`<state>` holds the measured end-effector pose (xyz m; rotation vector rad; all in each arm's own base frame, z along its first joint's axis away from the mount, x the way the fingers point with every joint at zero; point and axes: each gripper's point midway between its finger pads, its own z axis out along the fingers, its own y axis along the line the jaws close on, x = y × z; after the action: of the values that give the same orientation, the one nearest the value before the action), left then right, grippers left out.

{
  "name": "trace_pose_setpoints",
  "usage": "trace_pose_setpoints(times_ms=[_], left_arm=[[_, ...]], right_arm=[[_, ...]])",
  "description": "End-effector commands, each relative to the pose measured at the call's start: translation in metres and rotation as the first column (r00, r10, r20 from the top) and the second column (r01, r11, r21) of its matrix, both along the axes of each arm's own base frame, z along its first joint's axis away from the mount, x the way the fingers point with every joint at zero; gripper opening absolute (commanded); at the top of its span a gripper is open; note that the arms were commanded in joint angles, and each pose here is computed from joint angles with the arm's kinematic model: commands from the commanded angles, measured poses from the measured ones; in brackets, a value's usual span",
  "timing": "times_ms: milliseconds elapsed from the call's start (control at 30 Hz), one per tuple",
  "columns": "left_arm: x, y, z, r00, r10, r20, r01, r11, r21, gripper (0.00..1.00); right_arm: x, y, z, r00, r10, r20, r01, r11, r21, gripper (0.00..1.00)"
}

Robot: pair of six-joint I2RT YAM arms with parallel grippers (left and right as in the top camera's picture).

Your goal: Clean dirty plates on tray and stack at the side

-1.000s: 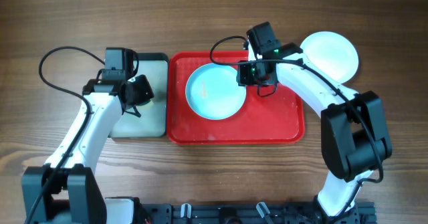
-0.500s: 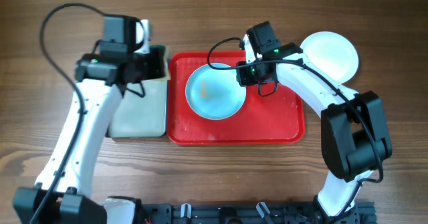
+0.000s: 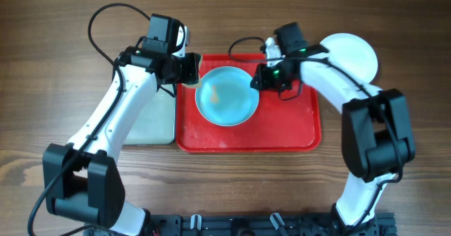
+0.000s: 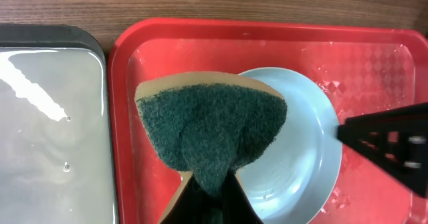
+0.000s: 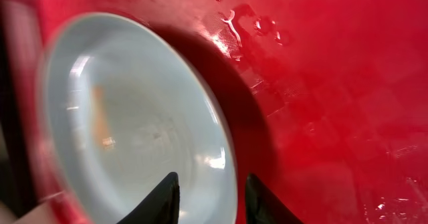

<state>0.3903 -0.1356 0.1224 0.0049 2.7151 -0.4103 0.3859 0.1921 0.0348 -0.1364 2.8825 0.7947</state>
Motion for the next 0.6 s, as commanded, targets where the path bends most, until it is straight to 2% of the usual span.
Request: trace_pose_setpoints(times_ms=[0, 100, 233, 367, 433, 500, 567], left_arm=[[0.004, -0.004, 0.0, 1.0, 0.006, 0.001, -0.006, 1.0, -0.02, 0.04], [0.006, -0.006, -0.001, 1.0, 0.004, 0.004, -0.004, 1.0, -0.021, 0.04], [0.005, -0.019, -0.009, 1.0, -0.027, -0.002, 0.027, 0.999, -0.022, 0.04], [0.003, -0.028, -0.022, 0.999, -0.044, -0.031, 0.044, 0.999, -0.016, 0.04], [0.002, -0.031, -0.025, 0.998, -0.038, -0.042, 0.038, 0.999, -0.019, 0.04], [0.002, -0.031, -0.026, 0.998, -0.033, -0.046, 0.032, 0.999, -0.021, 0.04], [0.002, -0.031, -0.026, 0.998, -0.033, -0.046, 0.032, 0.999, -0.021, 0.04]], right_arm=[[0.01, -0.015, 0.032, 1.0, -0.014, 0.001, 0.014, 0.981, 0.194, 0.4], [0.015, -0.042, 0.028, 0.997, -0.079, -0.022, 0.082, 0.978, 0.19, 0.52], [0.013, -0.049, 0.021, 0.995, -0.094, -0.039, 0.099, 0.983, 0.155, 0.55], [0.005, -0.033, 0.013, 0.998, -0.05, -0.029, 0.052, 0.996, 0.078, 0.45], [0.0, -0.023, 0.005, 1.0, -0.021, -0.012, 0.021, 1.0, -0.007, 0.42], [-0.002, -0.021, -0.004, 0.998, -0.061, -0.009, 0.06, 0.991, -0.121, 0.42], [-0.006, -0.012, -0.007, 0.998, -0.061, -0.001, 0.06, 0.985, -0.165, 0.35]])
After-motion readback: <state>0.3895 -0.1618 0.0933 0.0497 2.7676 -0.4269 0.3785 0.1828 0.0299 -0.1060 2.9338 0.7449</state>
